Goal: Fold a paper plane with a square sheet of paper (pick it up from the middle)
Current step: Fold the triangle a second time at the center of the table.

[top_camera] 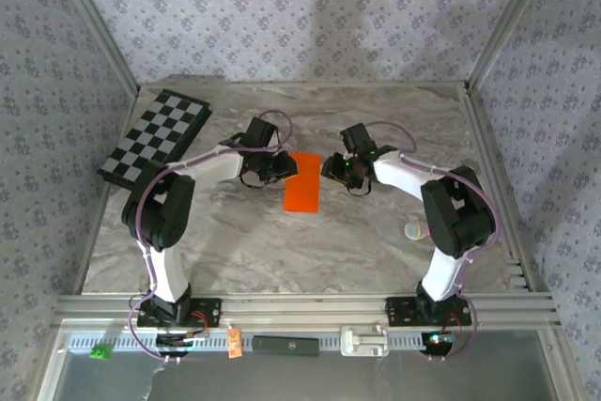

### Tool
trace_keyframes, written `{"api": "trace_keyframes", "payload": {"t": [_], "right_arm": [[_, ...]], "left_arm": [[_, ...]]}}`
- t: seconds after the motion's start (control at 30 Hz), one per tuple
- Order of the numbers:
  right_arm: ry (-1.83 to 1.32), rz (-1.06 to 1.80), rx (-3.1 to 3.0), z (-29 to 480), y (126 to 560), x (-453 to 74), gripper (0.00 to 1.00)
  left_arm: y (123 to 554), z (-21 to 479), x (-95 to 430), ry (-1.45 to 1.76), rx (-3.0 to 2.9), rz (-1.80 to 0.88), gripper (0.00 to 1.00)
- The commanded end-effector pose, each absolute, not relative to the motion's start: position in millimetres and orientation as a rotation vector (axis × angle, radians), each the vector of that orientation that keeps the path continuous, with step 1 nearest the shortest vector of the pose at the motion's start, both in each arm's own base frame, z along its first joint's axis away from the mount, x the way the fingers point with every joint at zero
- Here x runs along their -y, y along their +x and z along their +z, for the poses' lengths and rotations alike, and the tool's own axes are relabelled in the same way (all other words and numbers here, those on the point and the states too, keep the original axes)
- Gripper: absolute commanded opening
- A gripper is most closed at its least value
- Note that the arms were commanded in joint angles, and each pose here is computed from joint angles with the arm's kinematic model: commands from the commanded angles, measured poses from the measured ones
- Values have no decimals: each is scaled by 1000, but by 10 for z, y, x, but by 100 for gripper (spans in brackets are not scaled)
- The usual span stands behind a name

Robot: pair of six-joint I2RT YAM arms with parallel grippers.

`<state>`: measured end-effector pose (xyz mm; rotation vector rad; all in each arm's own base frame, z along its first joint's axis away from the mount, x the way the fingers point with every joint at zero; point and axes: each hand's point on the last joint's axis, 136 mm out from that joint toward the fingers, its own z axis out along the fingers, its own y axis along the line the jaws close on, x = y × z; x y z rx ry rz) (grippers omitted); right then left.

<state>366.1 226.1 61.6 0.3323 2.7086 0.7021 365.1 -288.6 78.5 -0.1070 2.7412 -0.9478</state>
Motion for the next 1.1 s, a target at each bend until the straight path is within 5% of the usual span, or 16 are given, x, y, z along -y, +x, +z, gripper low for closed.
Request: {"api": "trace_keyframes", "payload": {"t": [0.0,0.47,1.07], "right_arm": [[298,685,-2714,610,3604,-2230,44],[279,849,-2765,464,3536,-2453,38],[242,996,-2916,299,3084,-2629,44]], "left_arm": [[3746,632,2886,-149,-2772,-932,13],[3674,168,2739,-391,-2851,-831,8],[3460,-34,2611,-620,-2927,-745,7]]}}
